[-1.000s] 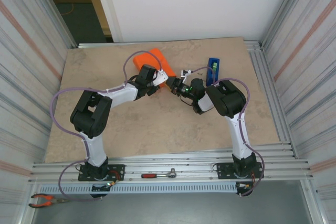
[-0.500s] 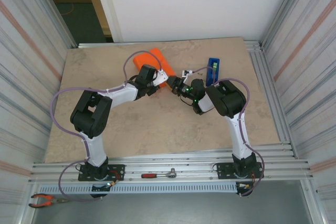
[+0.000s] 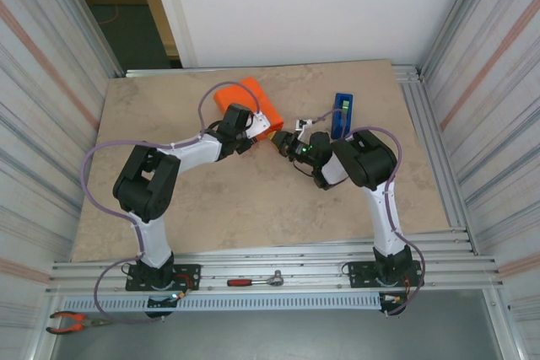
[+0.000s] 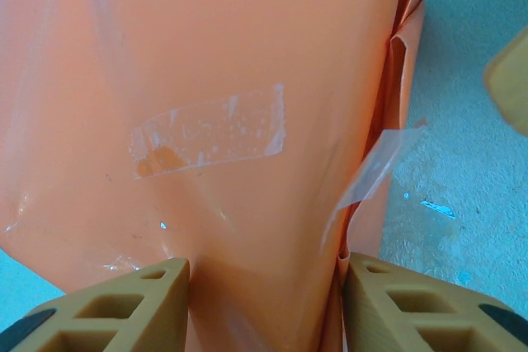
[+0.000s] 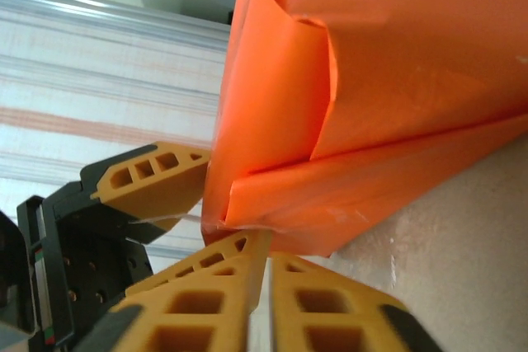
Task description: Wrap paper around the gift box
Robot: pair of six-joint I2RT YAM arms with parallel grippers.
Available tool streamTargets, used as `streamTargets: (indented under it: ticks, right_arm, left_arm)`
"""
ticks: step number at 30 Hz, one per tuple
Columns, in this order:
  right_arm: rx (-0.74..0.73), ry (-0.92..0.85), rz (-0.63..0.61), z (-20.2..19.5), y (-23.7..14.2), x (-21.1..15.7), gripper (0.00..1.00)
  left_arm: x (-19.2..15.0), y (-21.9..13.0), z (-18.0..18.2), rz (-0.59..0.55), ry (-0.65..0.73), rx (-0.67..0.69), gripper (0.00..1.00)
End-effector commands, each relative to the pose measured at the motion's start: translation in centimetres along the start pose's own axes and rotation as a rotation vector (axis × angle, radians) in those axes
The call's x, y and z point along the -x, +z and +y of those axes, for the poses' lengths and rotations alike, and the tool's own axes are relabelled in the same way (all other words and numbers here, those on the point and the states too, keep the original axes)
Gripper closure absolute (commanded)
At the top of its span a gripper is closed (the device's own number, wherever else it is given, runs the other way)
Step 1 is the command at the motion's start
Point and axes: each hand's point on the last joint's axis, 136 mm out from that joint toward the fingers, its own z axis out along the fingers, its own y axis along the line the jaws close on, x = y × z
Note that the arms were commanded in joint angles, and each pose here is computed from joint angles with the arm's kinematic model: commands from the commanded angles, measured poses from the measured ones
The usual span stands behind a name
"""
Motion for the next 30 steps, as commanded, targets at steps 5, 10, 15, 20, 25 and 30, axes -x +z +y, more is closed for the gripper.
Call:
streamTargets:
  ticks: [5, 10, 15, 20, 25, 30]
  right_arm:
    - [-0.054, 0.037, -0.028, -1.1, -1.4, 1.2, 1.0]
    - [-0.07, 0.028, 0.018, -1.2, -0.2, 0.4, 1.0]
    - [-0.079, 0.032, 0.039, -1.6, 0.9, 0.2, 1.0]
    - [-0.085, 0.037, 0.047, -2.1, 2.0, 0.2, 1.0]
    - [-0.091, 0.042, 0.059, -2.7, 2.9, 0.2, 1.0]
    - [-0.09, 0.043, 0.055, -2.8, 3.1, 0.4, 1.0]
  left_arm:
    - [-3.6, 1.3, -4.4, 0.116, 0.03, -0.146, 0.52]
    - [-3.6, 1.3, -4.4, 0.117, 0.03, -0.146, 0.53]
    - [-3.6, 1.4, -4.4, 0.117, 0.03, -0.147, 0.53]
    - [-3.6, 1.4, -4.4, 0.119, 0.03, -0.147, 0.53]
    - [-3.6, 1.3, -4.4, 0.118, 0.03, -0.146, 0.53]
    - [-3.6, 1.4, -4.5, 0.119, 0.031, -0.149, 0.53]
